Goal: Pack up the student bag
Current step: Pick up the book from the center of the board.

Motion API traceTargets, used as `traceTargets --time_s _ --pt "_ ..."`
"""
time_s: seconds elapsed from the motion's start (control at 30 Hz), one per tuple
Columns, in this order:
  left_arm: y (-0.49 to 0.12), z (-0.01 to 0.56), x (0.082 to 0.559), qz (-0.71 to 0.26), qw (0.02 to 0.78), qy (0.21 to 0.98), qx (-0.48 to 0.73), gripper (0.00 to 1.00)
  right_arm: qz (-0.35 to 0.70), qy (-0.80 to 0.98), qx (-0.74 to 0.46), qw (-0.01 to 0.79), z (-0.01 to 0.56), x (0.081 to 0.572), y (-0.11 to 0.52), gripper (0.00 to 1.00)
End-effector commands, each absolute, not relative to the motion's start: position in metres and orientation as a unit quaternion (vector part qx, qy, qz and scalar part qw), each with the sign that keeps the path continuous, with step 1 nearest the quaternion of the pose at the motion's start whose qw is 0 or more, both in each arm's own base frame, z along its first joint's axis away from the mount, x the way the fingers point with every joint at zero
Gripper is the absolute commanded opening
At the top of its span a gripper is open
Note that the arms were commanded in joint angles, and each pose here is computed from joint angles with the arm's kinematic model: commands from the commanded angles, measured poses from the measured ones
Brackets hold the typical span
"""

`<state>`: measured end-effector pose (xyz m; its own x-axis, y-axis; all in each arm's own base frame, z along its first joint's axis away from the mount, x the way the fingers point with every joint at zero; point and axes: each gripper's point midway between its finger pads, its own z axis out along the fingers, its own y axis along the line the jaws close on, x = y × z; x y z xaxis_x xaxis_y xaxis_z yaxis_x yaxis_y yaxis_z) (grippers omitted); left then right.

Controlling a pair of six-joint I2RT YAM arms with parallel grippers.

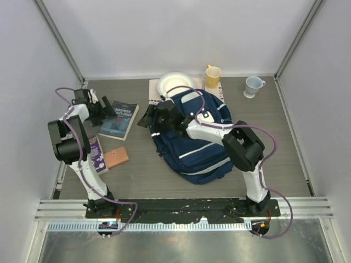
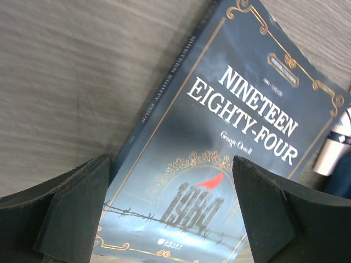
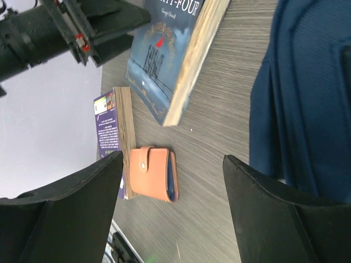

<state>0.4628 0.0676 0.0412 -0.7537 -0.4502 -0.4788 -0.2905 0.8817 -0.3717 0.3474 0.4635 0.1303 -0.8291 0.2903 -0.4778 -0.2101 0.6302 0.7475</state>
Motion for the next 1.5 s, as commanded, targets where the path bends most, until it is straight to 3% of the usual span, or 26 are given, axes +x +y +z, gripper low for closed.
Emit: traceTargets --time_s 0.0,0.23,0.7,0.83,1.17,1.27,1.47 --pt "0.044 0.052 0.437 -0.187 0.284 0.913 -0.224 0.95 0.432 0.848 0.022 0.306 0.135 0.355 0.492 0.79" --pt "0.036 0.051 0.406 -0.188 0.281 0.911 -0.238 0.93 0.361 0.876 0.019 0.321 0.089 0.364 0.508 0.79" --pt "0.028 0.060 0.401 -0.207 0.303 0.896 -0.248 0.91 0.297 0.897 -0.017 0.328 0.032 0.392 0.521 0.80" --pt "0.023 0.058 0.398 -0.217 0.300 0.896 -0.244 0.90 0.317 0.896 -0.027 0.311 0.023 0.391 0.532 0.74" --pt "0.016 0.064 0.392 -0.223 0.309 0.890 -0.252 0.82 0.351 0.878 -0.041 0.323 0.056 0.394 0.543 0.39" --pt "0.010 0.063 0.385 -0.229 0.312 0.885 -0.259 0.80 0.361 0.874 -0.043 0.323 0.064 0.392 0.546 0.39" --pt "0.005 0.069 0.378 -0.234 0.325 0.878 -0.261 0.79 0.372 0.873 -0.059 0.309 0.073 0.382 0.546 0.48"
